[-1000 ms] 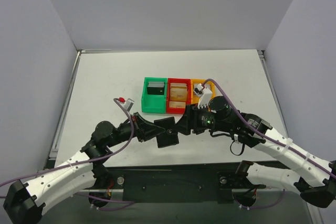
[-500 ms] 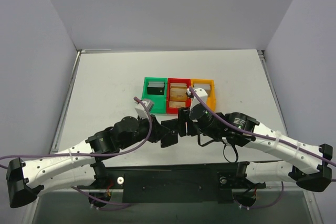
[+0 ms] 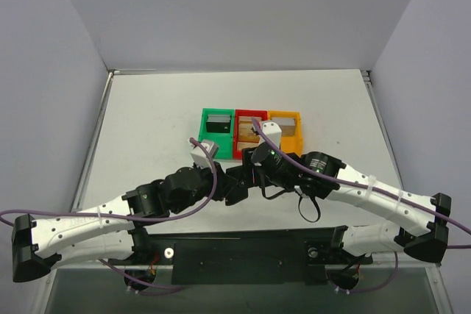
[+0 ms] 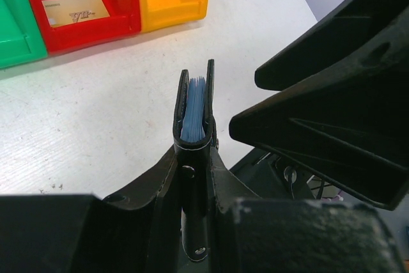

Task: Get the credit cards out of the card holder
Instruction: Open the card holder.

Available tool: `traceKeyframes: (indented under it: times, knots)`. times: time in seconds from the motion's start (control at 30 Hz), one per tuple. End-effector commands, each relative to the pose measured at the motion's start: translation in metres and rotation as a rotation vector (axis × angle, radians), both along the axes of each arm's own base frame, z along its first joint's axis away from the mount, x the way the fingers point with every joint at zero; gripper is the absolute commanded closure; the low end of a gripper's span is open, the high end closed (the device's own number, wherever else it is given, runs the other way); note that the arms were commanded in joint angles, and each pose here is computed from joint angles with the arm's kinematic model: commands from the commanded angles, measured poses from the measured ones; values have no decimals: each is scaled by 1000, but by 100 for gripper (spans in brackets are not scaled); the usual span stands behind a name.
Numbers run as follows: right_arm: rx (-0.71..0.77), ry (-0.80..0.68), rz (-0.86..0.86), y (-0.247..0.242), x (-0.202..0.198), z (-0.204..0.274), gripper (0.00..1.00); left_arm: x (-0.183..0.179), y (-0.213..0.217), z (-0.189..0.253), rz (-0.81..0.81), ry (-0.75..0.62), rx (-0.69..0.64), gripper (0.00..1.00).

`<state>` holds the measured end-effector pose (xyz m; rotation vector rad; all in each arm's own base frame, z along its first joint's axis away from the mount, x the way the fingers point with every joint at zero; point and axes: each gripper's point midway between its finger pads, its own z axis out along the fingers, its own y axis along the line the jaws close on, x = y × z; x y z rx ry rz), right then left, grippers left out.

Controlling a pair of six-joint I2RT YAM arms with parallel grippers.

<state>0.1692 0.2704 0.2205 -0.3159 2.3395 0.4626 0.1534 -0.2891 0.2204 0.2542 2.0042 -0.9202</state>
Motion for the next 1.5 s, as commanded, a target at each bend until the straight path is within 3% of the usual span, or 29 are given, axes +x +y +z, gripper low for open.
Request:
traceKeyframes:
  times: [0.0,0.67,1.03,1.47]
  knots:
    - [27,18,-17,5,4,8,49,4,-5,43,14,-61,-105,100]
    - [29,115,20,23,-1,-12,53,0,-4,59,1,-101,-200,100]
    - [20,135,13,14,-2,-20,82,2,11,64,43,-123,-212,100]
    - [10,164,47,12,-10,-27,93,6,27,70,100,-136,-224,100]
